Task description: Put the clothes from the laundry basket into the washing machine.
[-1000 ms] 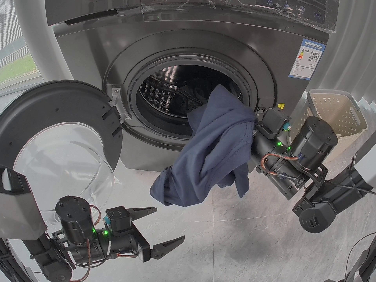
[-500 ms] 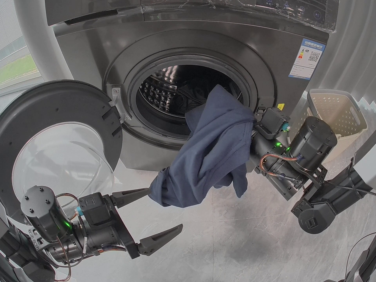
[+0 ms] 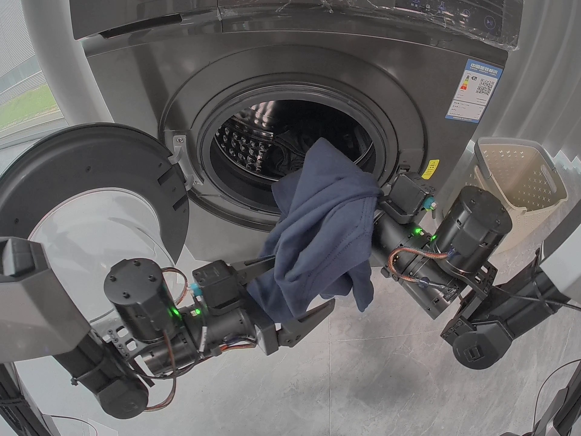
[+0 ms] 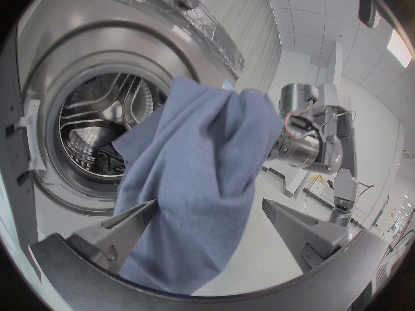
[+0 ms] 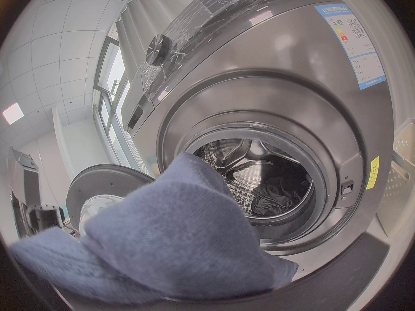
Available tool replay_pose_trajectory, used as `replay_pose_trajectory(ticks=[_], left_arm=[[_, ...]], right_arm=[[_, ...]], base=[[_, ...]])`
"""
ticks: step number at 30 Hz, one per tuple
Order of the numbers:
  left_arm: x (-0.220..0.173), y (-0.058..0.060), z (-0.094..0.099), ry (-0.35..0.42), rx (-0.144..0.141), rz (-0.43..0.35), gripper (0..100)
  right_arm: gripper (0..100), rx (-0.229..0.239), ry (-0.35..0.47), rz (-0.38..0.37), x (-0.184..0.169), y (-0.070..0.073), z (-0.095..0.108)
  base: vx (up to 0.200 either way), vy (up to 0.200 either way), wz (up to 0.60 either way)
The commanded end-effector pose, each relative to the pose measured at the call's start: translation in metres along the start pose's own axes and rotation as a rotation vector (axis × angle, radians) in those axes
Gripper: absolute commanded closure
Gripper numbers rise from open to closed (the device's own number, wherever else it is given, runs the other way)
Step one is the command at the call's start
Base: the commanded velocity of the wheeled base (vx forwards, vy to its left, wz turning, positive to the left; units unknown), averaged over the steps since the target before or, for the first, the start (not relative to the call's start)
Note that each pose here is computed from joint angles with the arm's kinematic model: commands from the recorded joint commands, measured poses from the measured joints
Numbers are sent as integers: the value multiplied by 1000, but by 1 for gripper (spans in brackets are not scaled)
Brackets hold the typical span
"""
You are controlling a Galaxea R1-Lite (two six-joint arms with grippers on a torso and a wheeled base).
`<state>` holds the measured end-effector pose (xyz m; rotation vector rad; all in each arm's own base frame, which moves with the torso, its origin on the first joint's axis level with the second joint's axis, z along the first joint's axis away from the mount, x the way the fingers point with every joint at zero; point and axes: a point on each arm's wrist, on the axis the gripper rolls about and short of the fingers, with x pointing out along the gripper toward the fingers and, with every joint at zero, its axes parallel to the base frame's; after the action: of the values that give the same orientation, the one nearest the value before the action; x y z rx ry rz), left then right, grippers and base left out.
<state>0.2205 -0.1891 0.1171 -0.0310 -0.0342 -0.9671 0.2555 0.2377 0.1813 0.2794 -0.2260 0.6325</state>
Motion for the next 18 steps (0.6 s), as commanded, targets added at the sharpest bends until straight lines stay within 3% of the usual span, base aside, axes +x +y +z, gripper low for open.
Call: replay_pose_trajectory(ticks=[1, 5, 11, 18], left_arm=[[27, 8, -36, 75, -21, 4, 0], [37, 12, -47, 90, -25, 21, 0], [56, 21, -44, 36, -14, 61, 0], [67, 25, -50, 23, -16, 90, 0]], right_arm=[[100, 3, 7, 7, 0, 3, -2], [100, 6, 12, 15, -1, 6, -3], [100, 9, 21, 21, -2, 9, -6], [100, 13, 30, 19, -4, 13, -8]], base=[[0, 0, 0], [0, 0, 0], [0, 0, 0], [0, 0, 0]])
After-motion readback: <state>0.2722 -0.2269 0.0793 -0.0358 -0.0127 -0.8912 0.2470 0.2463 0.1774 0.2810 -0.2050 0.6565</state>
